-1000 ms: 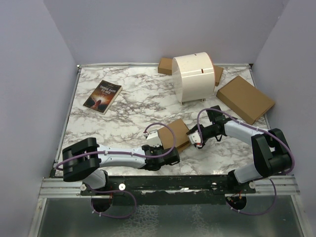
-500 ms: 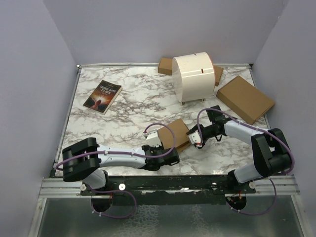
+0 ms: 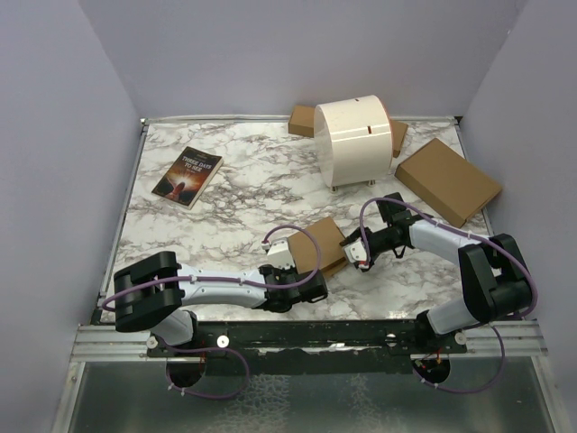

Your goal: Fold the paper box

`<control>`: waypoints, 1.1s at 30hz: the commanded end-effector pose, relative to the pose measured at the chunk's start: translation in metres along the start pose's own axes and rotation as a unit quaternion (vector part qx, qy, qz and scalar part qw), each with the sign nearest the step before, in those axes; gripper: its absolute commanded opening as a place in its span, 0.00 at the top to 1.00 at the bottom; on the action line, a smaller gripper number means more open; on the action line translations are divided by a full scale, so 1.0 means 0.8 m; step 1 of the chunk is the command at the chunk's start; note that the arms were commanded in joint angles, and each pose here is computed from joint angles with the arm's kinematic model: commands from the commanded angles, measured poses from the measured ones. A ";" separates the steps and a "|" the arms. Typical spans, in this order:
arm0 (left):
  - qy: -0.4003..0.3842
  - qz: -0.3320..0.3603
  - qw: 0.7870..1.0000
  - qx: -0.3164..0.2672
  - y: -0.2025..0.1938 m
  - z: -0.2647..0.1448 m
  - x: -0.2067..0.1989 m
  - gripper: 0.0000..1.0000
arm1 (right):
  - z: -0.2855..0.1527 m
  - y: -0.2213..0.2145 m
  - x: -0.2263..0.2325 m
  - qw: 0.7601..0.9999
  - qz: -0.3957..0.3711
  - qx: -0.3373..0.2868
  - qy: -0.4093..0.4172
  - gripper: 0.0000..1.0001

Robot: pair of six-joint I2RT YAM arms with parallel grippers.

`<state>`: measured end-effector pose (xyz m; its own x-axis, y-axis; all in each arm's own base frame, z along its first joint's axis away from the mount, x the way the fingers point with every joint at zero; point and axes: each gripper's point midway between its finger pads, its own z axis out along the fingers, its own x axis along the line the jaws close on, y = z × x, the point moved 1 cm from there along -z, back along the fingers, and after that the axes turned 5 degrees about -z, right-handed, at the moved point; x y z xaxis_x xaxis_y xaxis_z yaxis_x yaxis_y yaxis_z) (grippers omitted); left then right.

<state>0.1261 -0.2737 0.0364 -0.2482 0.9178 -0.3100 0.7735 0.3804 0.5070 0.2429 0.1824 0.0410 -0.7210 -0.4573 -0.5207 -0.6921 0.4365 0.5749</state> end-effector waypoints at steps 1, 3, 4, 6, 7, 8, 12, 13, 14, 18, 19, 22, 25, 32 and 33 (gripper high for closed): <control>0.017 0.021 1.000 0.003 -0.002 -0.005 0.013 0.75 | 0.006 -0.001 0.026 0.999 0.038 -0.003 0.033 0.48; 0.016 0.022 1.000 0.002 -0.001 -0.004 0.012 0.73 | 0.006 -0.001 0.026 0.999 0.039 -0.003 0.034 0.48; 0.016 0.023 1.000 0.001 -0.001 -0.004 0.011 0.71 | 0.006 -0.001 0.026 0.999 0.038 -0.003 0.034 0.48; 0.011 0.024 1.000 -0.002 0.001 -0.006 0.006 0.65 | 0.007 -0.001 0.026 0.999 0.038 -0.003 0.034 0.48; 0.009 0.025 1.000 -0.002 0.002 -0.007 0.003 0.63 | 0.006 -0.001 0.026 0.999 0.038 -0.003 0.034 0.48; 0.005 0.027 1.000 -0.004 0.004 -0.008 0.000 0.61 | 0.006 0.000 0.026 0.999 0.038 -0.003 0.034 0.48; -0.015 0.034 0.999 -0.007 0.010 -0.015 -0.013 0.57 | 0.006 0.000 0.026 0.999 0.038 -0.003 0.034 0.48; -0.021 0.035 0.999 -0.007 0.011 -0.017 -0.015 0.57 | 0.006 0.000 0.026 0.999 0.039 -0.003 0.034 0.48; -0.029 0.039 0.999 -0.007 0.012 -0.019 -0.019 0.57 | 0.006 0.000 0.026 0.999 0.038 -0.003 0.034 0.48; -0.057 0.059 0.997 -0.009 0.013 -0.028 -0.025 0.56 | 0.006 0.000 0.026 0.999 0.038 -0.003 0.034 0.48; -0.064 0.065 0.996 -0.010 0.015 -0.031 -0.025 0.56 | 0.007 0.000 0.026 0.999 0.039 -0.003 0.034 0.48; -0.080 0.087 0.993 -0.010 0.016 -0.039 -0.022 0.54 | 0.007 -0.001 0.026 0.999 0.039 -0.004 0.034 0.48; -0.095 0.095 0.991 -0.003 0.014 -0.044 -0.015 0.64 | 0.006 0.000 0.025 0.999 0.038 -0.004 0.033 0.48; -0.127 0.072 0.989 0.020 -0.004 -0.035 -0.014 0.75 | 0.007 -0.001 0.026 0.999 0.039 -0.004 0.034 0.48; -0.128 0.071 0.989 0.020 -0.006 -0.033 -0.015 0.75 | 0.007 -0.001 0.026 0.999 0.039 -0.004 0.035 0.48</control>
<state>0.1132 -0.2700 0.0603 -0.0063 0.9241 -0.3822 0.8027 0.2326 0.5492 0.2430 0.1830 0.0410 -0.7221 -0.4568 -0.5195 -0.6907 0.4341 0.5784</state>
